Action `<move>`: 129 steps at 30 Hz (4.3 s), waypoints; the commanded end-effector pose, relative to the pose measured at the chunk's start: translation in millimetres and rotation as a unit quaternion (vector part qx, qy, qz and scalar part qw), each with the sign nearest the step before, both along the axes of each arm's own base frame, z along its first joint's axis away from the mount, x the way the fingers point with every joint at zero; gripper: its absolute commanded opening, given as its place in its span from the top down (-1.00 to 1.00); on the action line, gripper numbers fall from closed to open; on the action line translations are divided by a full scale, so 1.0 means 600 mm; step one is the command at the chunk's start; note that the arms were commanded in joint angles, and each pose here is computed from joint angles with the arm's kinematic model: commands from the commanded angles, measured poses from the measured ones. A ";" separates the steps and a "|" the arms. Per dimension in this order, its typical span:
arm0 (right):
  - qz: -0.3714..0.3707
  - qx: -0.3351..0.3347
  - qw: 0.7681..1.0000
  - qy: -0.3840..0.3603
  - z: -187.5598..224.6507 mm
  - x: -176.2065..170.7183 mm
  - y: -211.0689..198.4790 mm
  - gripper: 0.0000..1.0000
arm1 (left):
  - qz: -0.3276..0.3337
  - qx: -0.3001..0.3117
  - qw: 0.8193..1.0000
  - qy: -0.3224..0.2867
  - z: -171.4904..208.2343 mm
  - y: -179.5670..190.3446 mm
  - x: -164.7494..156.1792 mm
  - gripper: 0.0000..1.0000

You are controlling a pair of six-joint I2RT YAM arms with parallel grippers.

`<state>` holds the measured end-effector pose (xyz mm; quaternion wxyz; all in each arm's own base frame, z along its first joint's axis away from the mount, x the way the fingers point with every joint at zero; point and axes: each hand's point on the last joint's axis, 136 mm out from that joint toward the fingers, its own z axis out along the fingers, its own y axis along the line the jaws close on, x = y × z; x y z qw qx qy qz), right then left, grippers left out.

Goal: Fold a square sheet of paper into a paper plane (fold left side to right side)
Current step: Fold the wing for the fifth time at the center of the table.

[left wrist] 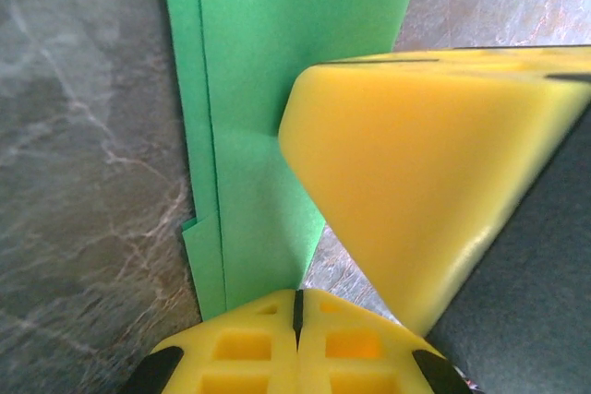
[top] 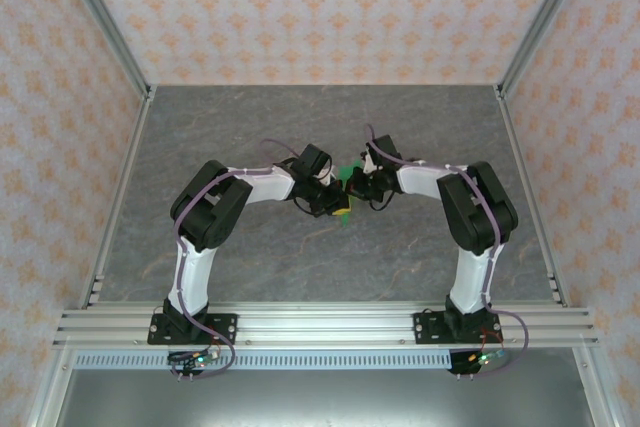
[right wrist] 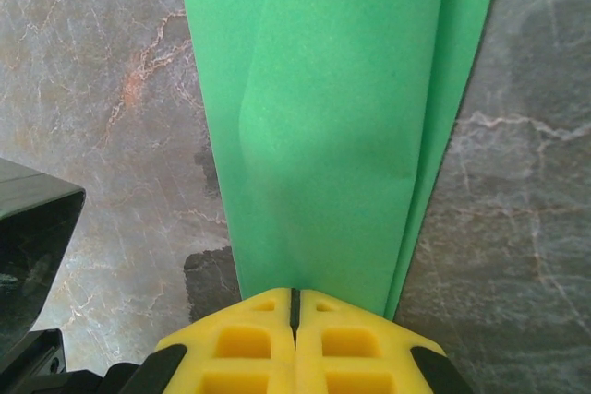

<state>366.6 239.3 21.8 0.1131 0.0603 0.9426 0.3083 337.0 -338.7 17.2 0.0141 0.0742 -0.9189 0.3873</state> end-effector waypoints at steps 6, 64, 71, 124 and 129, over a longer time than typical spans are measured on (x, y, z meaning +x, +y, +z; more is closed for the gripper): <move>-0.042 -0.048 0.997 -0.044 -0.011 0.074 -0.056 0.99 | 0.002 0.098 0.992 0.083 -0.098 0.046 -0.065 1.00; -0.050 -0.013 0.995 -0.089 0.090 0.116 -0.077 0.94 | 0.000 0.091 0.993 0.074 -0.092 0.037 -0.061 1.00; -0.024 0.031 0.998 -0.052 0.051 0.071 -0.013 0.94 | -0.002 0.092 0.993 0.074 -0.090 0.037 -0.062 1.00; -0.016 -0.071 0.996 0.057 -0.063 0.032 -0.052 0.94 | -0.067 0.017 0.997 -0.019 0.031 -0.023 -0.061 0.79; -0.015 -0.074 0.995 0.058 -0.064 0.031 -0.054 0.94 | -0.059 0.016 0.998 -0.034 0.045 -0.022 -0.048 0.80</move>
